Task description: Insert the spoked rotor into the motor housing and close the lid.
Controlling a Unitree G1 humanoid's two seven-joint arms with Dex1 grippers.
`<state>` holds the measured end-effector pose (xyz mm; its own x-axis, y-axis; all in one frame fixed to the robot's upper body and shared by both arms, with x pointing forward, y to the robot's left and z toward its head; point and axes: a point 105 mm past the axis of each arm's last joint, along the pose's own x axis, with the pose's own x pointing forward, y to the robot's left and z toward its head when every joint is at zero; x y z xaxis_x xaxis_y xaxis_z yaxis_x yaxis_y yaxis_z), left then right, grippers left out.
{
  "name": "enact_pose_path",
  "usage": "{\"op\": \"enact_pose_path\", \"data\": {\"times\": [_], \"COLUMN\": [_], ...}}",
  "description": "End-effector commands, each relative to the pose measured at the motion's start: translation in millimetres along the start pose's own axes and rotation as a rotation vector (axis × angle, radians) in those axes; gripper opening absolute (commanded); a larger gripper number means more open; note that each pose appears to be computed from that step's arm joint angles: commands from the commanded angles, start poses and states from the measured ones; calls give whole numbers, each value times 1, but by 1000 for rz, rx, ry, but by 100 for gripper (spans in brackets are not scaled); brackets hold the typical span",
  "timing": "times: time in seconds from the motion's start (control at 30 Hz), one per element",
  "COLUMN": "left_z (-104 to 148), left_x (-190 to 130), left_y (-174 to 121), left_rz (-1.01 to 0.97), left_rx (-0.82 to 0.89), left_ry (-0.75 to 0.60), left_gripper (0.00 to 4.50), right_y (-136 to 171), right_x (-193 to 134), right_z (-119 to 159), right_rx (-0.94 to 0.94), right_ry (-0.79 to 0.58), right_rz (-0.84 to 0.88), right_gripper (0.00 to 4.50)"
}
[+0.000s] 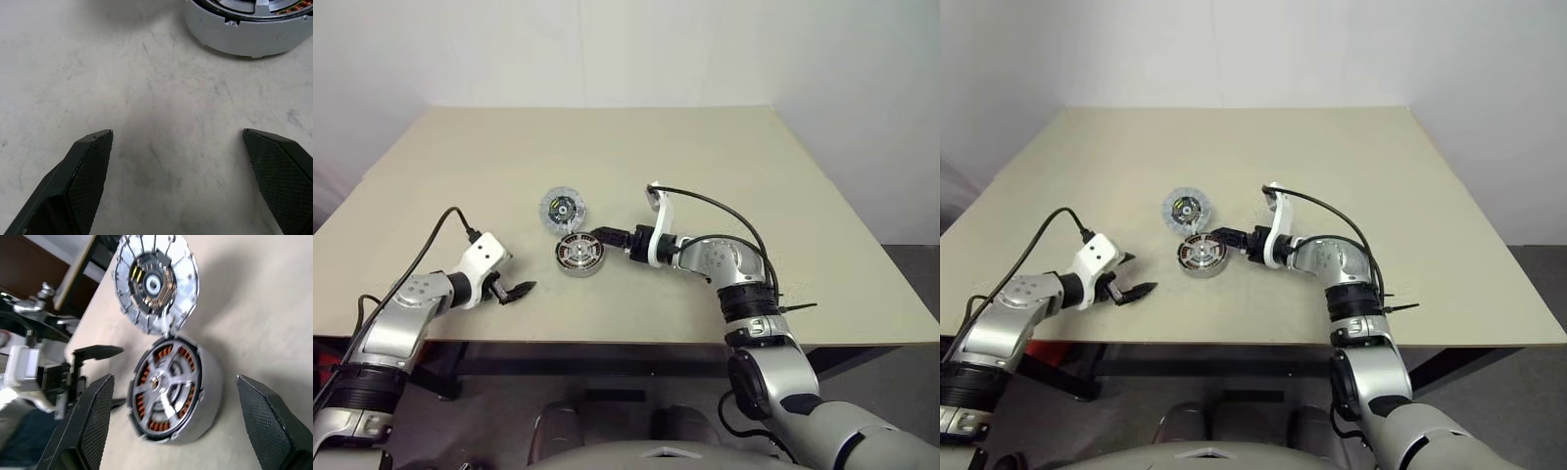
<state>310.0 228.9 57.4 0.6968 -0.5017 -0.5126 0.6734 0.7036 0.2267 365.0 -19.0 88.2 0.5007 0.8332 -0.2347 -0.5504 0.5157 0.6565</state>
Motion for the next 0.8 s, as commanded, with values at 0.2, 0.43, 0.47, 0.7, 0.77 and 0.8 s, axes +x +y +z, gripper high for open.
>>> {"op": "enact_pose_path", "data": {"times": [0.2,0.43,0.47,0.7,0.77,0.8], "left_z": [13,15,15,14,13,13], "left_x": [4,6,6,5,5,4], "left_y": [2,3,4,4,3,3], "left_rz": [1,4,5,7,8,8], "left_rx": [34,38,39,39,39,39], "left_ry": [-37,-43,-43,-42,-41,-41], "left_gripper": [450,450,450,450,450,450], "right_y": [24,28,29,42,41,41], "right_x": [2,10,11,23,26,27], "right_z": [37,32,30,8,6,6], "right_rx": [-302,-424,-432,-529,-563,-578], "right_ry": [-137,-113,-105,-20,-18,-23], "right_rz": [24,24,29,89,78,78], "right_gripper": [448,448,448,284,284,284]}}
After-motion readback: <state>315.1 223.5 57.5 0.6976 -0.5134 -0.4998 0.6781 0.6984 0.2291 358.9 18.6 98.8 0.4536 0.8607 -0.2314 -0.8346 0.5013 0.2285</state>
